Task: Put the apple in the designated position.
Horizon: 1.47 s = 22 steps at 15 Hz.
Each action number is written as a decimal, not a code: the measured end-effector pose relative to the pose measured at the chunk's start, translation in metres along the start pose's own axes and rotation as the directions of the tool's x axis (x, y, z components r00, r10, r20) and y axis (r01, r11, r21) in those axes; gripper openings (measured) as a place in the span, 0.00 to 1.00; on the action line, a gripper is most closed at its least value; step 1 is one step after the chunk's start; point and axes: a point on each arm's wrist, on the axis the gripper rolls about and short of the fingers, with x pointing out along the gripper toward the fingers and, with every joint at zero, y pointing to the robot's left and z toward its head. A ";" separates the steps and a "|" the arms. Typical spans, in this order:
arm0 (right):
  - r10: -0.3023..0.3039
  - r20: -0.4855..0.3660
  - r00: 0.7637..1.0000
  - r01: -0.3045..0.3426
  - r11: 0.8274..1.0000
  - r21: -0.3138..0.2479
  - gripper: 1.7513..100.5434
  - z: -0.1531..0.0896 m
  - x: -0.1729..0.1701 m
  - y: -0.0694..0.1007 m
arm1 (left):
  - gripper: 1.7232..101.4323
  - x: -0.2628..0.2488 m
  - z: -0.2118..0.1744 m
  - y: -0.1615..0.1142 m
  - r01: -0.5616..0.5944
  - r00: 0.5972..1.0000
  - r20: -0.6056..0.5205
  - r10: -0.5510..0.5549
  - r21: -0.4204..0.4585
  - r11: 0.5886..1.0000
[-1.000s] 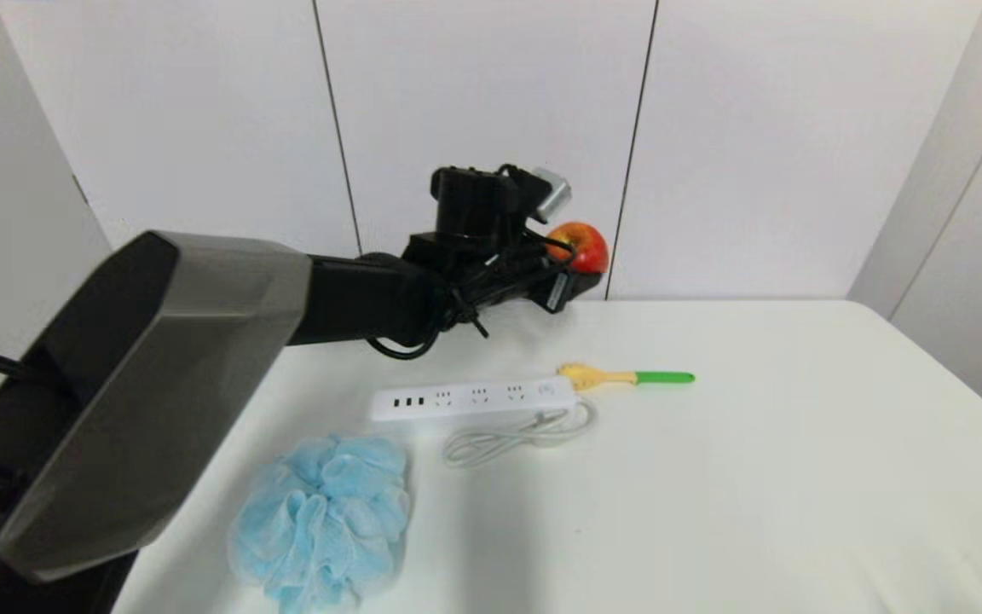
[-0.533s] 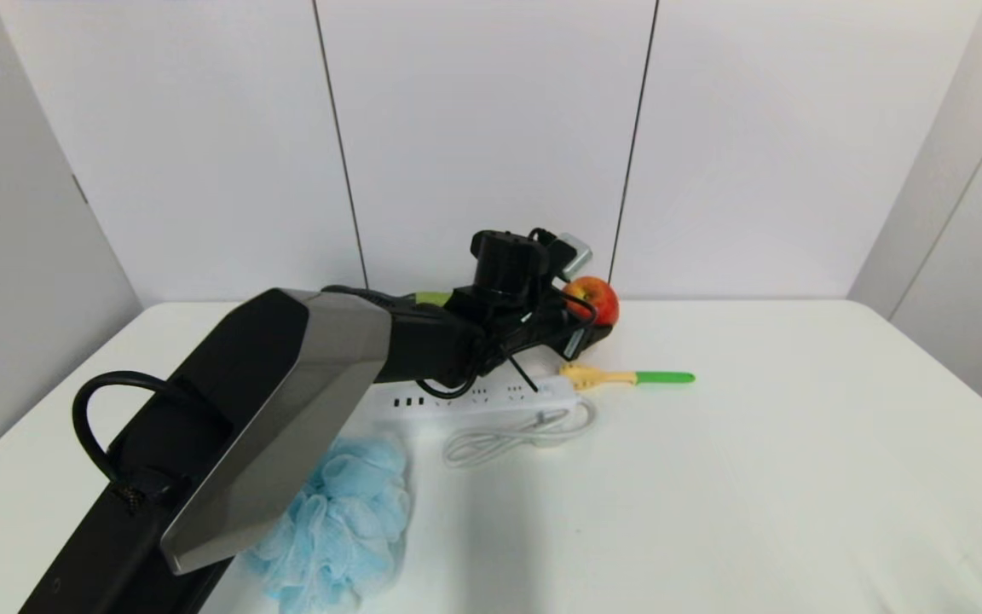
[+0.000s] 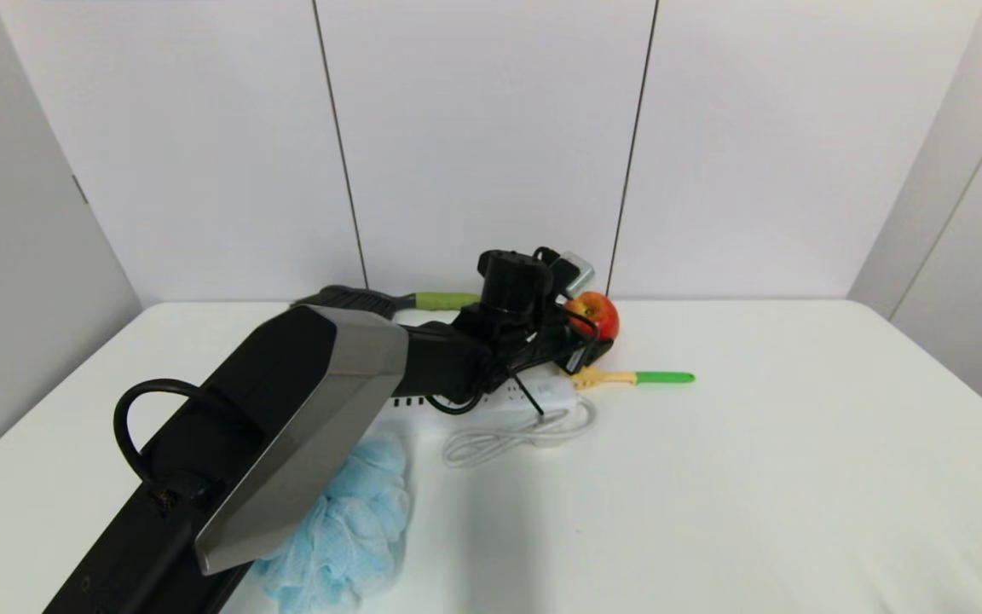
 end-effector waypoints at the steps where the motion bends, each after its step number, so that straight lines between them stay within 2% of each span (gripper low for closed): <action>1: 0.000 0.000 1.000 0.000 1.000 0.000 0.97 0.000 0.000 0.000 | 0.81 0.000 0.000 0.000 0.000 1.000 0.000 0.000 0.000 1.000; 7: 0.000 0.000 1.000 0.000 1.000 0.000 0.97 0.000 0.000 0.000 | 0.89 -0.009 0.011 0.003 -0.002 1.000 -0.002 0.002 0.000 1.000; 10: 0.000 0.000 1.000 0.000 1.000 0.000 0.97 0.000 0.000 0.000 | 0.92 -0.032 0.029 0.003 0.014 0.998 -0.061 -0.015 -0.012 1.000; 12: 0.001 0.000 1.000 -0.001 1.000 0.000 0.97 0.000 0.000 0.000 | 0.93 -0.063 0.037 0.001 0.025 0.990 -0.139 -0.029 -0.033 0.999; 15: 0.000 0.000 1.000 0.000 1.000 0.000 0.97 0.000 0.000 0.000 | 0.94 -0.132 0.043 0.002 0.008 0.975 -0.221 -0.022 -0.063 0.998; 17: 0.000 0.000 1.000 0.000 1.000 0.000 0.97 0.000 0.000 0.000 | 0.94 -0.196 0.044 0.007 -0.036 0.969 -0.247 0.015 -0.081 0.996; 20: 0.000 0.000 1.000 0.000 1.000 0.000 0.97 0.000 0.000 0.000 | 0.95 -0.301 0.026 0.007 -0.160 0.961 -0.242 0.131 -0.102 0.982; 22: 0.000 0.000 1.000 0.000 1.000 0.000 0.97 0.000 0.000 0.000 | 0.95 -0.372 -0.004 -0.003 -0.296 0.939 -0.222 0.264 -0.121 0.948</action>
